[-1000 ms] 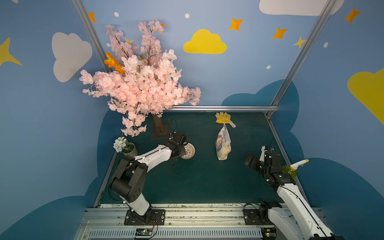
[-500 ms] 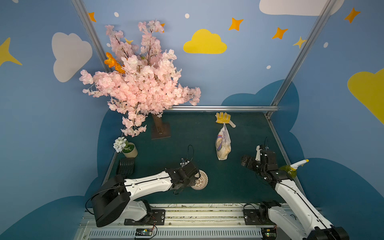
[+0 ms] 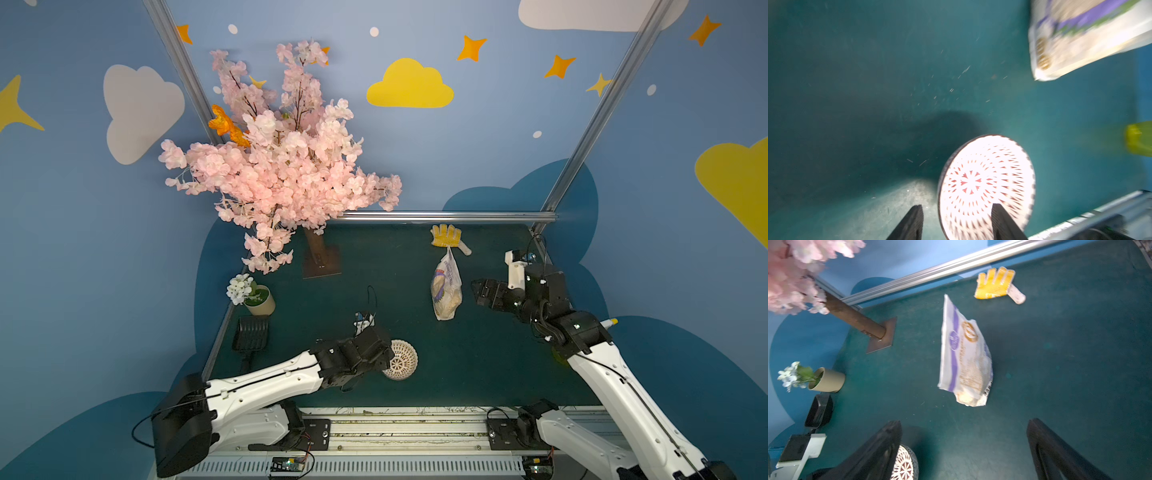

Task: Pour the oats into the breakfast bowl
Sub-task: Place the bowl at the center of the board, then pick up the oats bag from the center of the board.

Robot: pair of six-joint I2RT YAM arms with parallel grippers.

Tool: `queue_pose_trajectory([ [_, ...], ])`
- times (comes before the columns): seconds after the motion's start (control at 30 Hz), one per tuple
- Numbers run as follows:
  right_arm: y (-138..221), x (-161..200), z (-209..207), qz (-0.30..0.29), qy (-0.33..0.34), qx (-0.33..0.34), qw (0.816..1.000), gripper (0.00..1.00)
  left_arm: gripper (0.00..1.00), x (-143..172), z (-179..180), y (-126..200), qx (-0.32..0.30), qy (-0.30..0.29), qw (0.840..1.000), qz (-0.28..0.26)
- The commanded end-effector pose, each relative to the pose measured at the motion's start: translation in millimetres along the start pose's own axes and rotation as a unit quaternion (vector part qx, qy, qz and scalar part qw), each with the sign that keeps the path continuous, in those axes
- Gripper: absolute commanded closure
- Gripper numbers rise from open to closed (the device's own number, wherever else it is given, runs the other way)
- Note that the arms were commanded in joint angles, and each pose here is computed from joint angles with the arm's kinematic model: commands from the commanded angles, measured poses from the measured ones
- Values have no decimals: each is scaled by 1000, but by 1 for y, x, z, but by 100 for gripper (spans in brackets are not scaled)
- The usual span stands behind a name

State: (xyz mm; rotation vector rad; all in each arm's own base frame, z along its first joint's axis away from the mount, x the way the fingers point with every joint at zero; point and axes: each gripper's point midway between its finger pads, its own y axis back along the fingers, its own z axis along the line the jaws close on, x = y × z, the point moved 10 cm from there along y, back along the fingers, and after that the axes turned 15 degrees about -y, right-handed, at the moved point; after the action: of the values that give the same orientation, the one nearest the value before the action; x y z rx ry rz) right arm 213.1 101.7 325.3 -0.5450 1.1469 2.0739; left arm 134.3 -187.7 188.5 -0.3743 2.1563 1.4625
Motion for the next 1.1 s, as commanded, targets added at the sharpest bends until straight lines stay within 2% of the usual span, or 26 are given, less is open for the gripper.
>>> queue_pose_trajectory([
  [0.0, -29, -1, 15, 27, 60, 56, 996, 5, 39, 8, 14, 15, -3, -15, 1000, -23],
  [0.07, -49, -8, 24, 40, 78, 75, 993, 12, 37, 12, 21, 23, 7, -14, 999, -41],
  [0.13, -72, -13, 27, 56, 94, 107, 988, 25, 35, 17, 28, 30, 12, -15, 999, -49],
  [0.2, -88, -20, 34, 72, 106, 124, 984, 34, 34, 19, 33, 38, 15, -17, 998, -54],
  [0.37, -120, -27, 40, 110, 113, 185, 970, 64, 34, 23, 39, 51, 31, -14, 997, -63],
  [0.43, -129, -23, 40, 124, 126, 201, 963, 72, 34, 23, 40, 54, 39, -16, 997, -66],
  [0.5, -135, -20, 40, 134, 137, 214, 958, 96, 34, 22, 39, 56, 44, -16, 997, -69],
  [0.53, -134, -19, 41, 138, 140, 222, 955, 100, 33, 21, 39, 57, 46, -17, 996, -70],
  [0.67, -110, -16, 53, 129, 157, 231, 951, 100, 34, 16, 34, 62, 57, -18, 995, -74],
  [0.8, -62, -9, 69, 95, 163, 196, 962, 100, 34, 6, 24, 65, 71, -26, 994, -82],
  [0.93, -18, -2, 68, 60, 153, 164, 973, 100, 34, -1, 16, 65, 79, -31, 992, -89],
  [1.07, 2, 19, 57, 51, 115, 114, 985, 100, 35, -6, 9, 62, 93, -33, 991, -94],
])
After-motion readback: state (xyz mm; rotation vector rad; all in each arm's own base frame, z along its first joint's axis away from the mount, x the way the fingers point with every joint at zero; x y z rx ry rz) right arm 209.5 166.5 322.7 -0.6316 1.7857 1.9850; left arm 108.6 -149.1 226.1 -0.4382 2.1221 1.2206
